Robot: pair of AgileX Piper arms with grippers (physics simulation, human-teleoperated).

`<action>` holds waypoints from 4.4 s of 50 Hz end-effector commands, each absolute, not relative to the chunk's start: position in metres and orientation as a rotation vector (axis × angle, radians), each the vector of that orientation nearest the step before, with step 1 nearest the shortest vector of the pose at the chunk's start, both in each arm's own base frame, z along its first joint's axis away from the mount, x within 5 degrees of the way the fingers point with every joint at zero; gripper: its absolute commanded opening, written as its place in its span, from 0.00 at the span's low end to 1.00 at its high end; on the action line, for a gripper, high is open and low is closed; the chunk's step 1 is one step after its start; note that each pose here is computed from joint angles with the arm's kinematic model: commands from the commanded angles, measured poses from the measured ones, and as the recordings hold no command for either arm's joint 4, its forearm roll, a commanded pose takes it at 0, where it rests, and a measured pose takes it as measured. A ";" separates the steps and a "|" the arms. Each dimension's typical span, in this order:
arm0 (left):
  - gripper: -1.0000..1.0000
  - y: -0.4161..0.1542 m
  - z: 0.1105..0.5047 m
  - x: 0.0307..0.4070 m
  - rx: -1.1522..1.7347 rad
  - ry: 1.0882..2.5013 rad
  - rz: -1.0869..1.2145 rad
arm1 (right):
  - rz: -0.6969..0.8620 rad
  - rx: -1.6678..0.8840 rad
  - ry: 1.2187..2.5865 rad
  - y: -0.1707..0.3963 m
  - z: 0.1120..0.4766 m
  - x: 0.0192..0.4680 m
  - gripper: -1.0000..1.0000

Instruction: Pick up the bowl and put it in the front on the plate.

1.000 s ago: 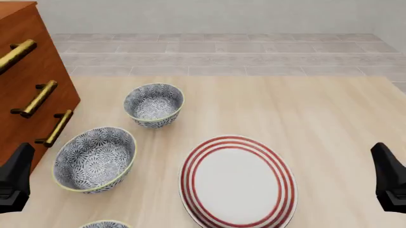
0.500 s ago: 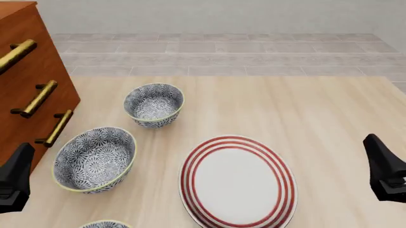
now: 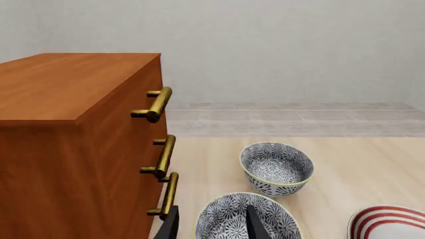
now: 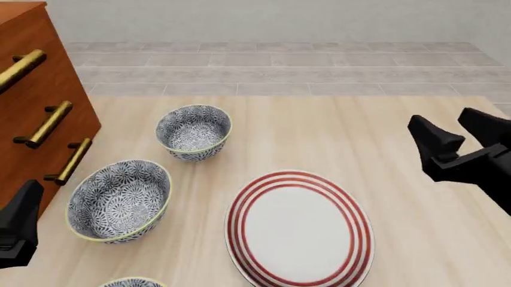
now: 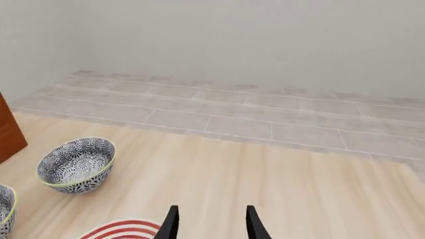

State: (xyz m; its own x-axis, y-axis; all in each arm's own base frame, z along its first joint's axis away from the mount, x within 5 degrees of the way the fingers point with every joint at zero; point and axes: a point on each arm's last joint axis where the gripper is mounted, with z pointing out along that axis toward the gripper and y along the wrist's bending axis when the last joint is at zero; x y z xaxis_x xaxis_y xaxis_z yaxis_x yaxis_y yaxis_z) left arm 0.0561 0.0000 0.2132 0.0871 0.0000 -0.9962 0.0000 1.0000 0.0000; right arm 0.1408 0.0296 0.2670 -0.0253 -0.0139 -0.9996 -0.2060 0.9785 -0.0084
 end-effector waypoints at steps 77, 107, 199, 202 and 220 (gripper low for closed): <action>1.00 0.000 0.213 0.056 0.000 1.484 0.000 | 0.492 -0.431 2.002 0.213 0.302 0.310 1.00; 1.00 0.000 0.213 0.056 0.000 1.484 0.000 | 0.552 -0.433 2.127 0.263 0.290 0.331 1.00; 1.00 0.000 0.213 0.056 0.000 1.484 0.000 | 0.456 -0.367 2.357 0.294 0.204 0.411 1.00; 1.00 0.000 0.213 0.056 0.000 1.484 0.000 | 0.454 -0.367 2.359 0.295 0.200 0.413 1.00; 1.00 0.000 0.213 0.056 0.000 1.484 0.000 | 0.458 -0.368 2.369 0.301 0.185 0.414 1.00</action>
